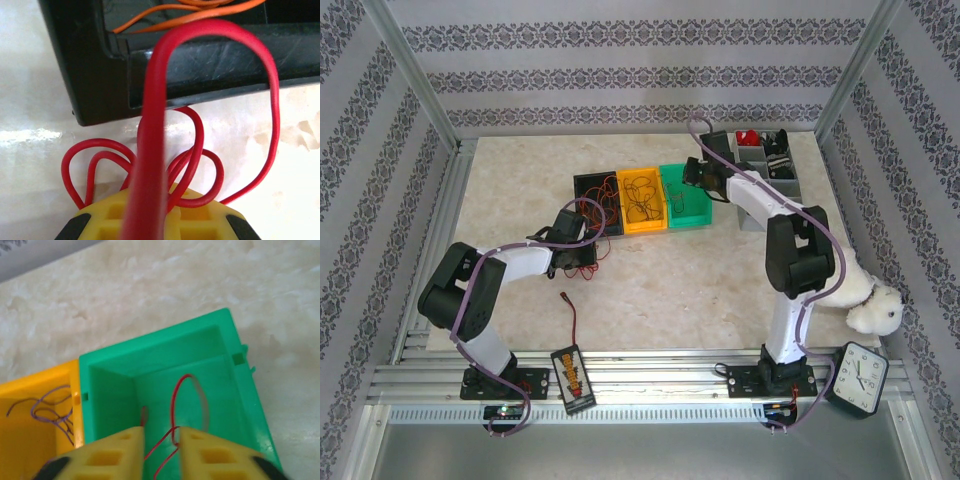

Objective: Untangle the cables

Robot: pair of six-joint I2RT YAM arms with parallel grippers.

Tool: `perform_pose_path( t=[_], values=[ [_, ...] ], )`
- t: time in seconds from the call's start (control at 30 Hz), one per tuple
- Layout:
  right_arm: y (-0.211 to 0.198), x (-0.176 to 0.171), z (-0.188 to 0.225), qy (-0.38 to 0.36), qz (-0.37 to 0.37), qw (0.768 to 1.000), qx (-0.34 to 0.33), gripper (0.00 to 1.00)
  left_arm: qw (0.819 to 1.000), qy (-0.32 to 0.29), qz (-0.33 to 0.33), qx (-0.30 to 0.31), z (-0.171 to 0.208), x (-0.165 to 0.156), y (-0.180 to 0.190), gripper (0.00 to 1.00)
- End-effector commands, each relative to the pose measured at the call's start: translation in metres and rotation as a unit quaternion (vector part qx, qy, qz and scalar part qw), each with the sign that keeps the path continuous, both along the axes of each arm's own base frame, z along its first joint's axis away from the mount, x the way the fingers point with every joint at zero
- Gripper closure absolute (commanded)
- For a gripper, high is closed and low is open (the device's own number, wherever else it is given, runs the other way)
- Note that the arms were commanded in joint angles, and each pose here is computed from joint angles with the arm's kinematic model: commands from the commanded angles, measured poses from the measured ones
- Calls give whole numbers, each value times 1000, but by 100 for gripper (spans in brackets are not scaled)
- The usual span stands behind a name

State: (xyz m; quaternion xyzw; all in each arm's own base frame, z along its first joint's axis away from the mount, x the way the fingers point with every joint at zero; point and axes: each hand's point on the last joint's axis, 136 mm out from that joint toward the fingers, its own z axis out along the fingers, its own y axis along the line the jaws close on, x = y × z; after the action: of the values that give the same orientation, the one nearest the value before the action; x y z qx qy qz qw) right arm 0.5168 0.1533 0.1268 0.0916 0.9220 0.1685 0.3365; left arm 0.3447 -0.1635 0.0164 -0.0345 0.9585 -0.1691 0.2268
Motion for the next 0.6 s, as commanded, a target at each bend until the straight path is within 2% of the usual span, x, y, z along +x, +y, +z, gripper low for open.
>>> perform_pose_path(
  t=[0.0, 0.2, 0.4, 0.57],
  values=[
    [6, 4, 31, -30, 5, 1000, 4, 61, 992, 97, -72, -25, -40, -48, -24, 100],
    [-5, -4, 57, -62, 4, 998, -16, 51, 989, 98, -102, -35, -36, -56, -33, 100],
    [4, -9, 58, -59, 40, 997, 4, 48, 983, 90, -158, -37, -27, -68, -49, 100],
    [8, -20, 59, -55, 50, 997, 18, 49, 968, 83, -226, -68, -16, -85, -76, 100]
  ],
)
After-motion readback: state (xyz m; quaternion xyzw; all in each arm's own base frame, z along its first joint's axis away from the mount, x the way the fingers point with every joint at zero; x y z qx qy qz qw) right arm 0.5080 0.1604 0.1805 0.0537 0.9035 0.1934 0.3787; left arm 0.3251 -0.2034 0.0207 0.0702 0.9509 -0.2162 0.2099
